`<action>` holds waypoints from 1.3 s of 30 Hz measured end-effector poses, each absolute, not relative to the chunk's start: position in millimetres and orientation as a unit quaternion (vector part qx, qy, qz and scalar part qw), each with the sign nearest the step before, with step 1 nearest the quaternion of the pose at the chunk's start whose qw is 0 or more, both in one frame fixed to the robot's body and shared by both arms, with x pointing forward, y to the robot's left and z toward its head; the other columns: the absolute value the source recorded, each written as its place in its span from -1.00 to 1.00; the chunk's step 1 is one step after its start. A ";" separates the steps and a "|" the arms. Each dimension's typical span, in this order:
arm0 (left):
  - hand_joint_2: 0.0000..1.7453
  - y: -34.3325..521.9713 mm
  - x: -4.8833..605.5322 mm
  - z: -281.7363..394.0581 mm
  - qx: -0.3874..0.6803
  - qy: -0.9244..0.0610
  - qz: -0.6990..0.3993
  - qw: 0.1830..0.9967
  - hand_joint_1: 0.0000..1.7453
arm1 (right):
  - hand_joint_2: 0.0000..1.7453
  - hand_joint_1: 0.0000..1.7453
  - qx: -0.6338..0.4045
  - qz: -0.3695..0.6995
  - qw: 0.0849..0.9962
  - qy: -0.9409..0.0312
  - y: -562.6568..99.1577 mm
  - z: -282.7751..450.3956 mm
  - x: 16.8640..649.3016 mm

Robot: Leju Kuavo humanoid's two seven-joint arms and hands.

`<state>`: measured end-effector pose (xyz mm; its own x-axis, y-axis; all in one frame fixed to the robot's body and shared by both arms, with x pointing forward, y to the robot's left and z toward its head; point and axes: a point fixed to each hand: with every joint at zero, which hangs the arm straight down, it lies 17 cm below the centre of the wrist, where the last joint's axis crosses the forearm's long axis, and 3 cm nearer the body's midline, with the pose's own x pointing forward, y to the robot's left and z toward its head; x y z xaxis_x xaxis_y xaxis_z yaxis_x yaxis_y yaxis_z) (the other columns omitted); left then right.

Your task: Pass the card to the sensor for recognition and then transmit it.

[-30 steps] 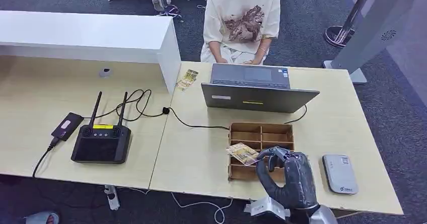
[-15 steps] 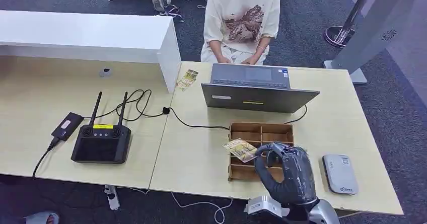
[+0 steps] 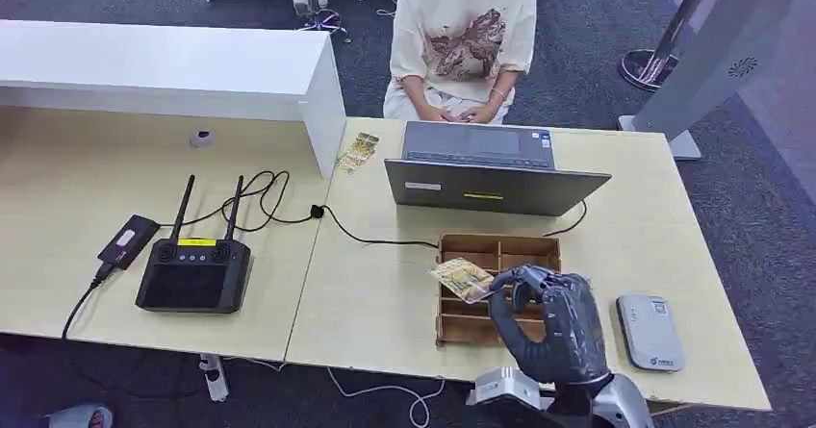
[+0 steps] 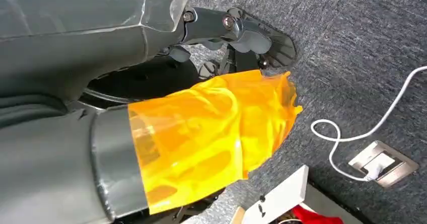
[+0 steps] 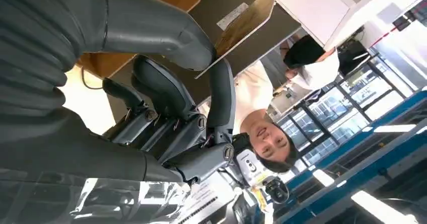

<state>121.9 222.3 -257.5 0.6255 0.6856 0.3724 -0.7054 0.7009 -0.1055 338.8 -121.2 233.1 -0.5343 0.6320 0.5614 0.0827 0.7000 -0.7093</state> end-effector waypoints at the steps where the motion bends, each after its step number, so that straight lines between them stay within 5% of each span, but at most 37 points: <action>1: -1.00 222.4 121.9 -257.5 0.025 -0.196 0.386 0.901 -1.00 | 1.00 1.00 -0.219 0.320 0.429 -0.816 -120.9 234.3 339.6; 39: -1.00 223.8 121.7 -257.5 0.026 -0.196 0.394 0.898 -1.00 | 1.00 1.00 -0.245 0.321 0.409 -0.819 -125.8 270.6 373.9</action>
